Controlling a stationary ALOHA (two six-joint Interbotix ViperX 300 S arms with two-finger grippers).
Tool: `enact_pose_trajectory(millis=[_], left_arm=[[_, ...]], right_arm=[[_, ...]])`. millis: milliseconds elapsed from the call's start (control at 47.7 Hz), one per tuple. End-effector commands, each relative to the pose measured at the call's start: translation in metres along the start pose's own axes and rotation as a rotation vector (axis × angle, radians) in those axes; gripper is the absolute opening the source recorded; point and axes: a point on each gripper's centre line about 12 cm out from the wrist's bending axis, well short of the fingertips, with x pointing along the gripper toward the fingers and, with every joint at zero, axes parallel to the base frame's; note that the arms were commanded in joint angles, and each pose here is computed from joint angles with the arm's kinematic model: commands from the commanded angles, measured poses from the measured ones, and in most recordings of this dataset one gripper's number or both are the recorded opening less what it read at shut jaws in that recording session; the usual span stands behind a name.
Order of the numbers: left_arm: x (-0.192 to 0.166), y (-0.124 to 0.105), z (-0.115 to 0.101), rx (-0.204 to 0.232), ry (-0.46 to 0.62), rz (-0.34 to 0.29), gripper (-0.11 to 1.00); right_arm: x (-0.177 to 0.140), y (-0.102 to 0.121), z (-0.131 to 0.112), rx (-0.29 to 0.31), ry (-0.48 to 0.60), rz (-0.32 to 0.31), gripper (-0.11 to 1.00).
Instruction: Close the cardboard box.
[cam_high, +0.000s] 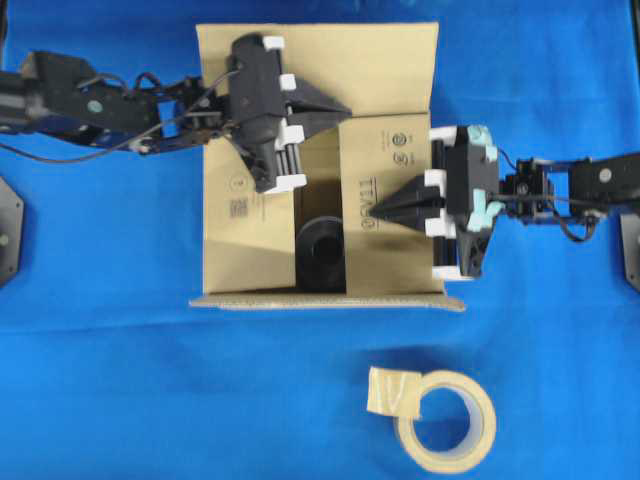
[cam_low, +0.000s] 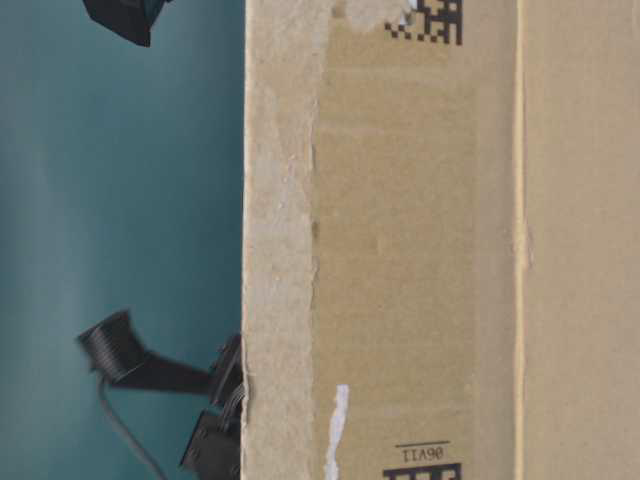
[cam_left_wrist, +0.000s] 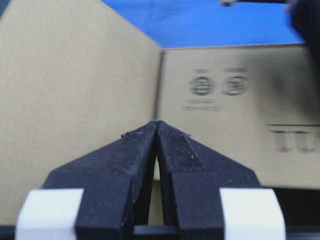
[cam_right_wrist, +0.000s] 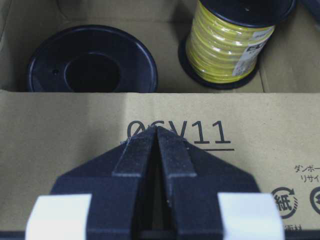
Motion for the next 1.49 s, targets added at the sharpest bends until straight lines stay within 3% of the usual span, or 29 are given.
enact_pose_trajectory(millis=[0, 629, 818, 1007, 1238, 1469], left_arm=[[0.006, 0.010, 0.010, -0.006, -0.027, 0.023, 0.00], [0.012, -0.005, -0.005, 0.001, 0.012, -0.010, 0.00], [0.012, -0.005, -0.006, 0.000, 0.015, -0.010, 0.00], [0.011, -0.005, -0.007, 0.001, 0.024, -0.012, 0.00], [0.011, -0.005, -0.009, -0.014, 0.029, -0.012, 0.00], [0.008, -0.006, -0.012, -0.016, 0.038, -0.015, 0.00]], right_arm=[[0.000, 0.002, 0.010, 0.001, -0.032, 0.006, 0.01], [0.001, 0.003, 0.013, -0.003, -0.035, 0.007, 0.01], [-0.007, 0.005, 0.026, -0.004, -0.065, 0.014, 0.01], [-0.034, 0.009, 0.055, -0.002, -0.155, 0.028, 0.01], [-0.075, 0.030, 0.080, -0.021, -0.276, 0.099, 0.01], [-0.112, 0.076, 0.077, -0.082, -0.342, 0.272, 0.01]])
